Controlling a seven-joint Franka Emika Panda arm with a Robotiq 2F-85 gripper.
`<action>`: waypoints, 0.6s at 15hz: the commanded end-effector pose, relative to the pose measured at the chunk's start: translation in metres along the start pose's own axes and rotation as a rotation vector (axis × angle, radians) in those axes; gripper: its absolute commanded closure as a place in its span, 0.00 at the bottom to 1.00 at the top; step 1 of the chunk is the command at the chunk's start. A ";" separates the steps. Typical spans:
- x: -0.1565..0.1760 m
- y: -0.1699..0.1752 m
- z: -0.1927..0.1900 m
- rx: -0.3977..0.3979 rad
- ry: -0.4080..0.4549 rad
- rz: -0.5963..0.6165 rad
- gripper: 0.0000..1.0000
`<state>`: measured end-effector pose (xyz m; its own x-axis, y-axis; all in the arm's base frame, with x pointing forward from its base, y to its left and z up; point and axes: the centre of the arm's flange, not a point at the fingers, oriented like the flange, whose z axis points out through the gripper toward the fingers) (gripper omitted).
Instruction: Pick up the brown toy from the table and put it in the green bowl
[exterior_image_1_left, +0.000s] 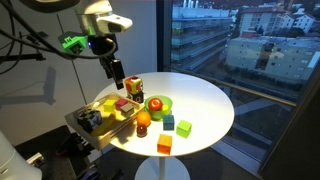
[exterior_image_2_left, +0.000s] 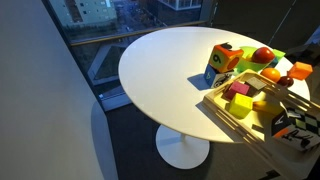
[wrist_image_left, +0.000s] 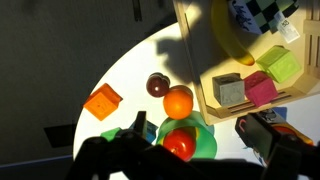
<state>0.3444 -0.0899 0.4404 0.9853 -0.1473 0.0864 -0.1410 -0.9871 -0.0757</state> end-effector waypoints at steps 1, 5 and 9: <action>0.020 -0.002 -0.002 -0.030 -0.072 -0.005 0.00; 0.031 -0.002 0.018 -0.065 -0.130 -0.040 0.00; 0.039 -0.001 0.043 -0.094 -0.170 -0.070 0.00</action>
<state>0.3710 -0.0870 0.4084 0.9936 -0.1001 -0.0533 -0.1010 -0.9948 -0.0144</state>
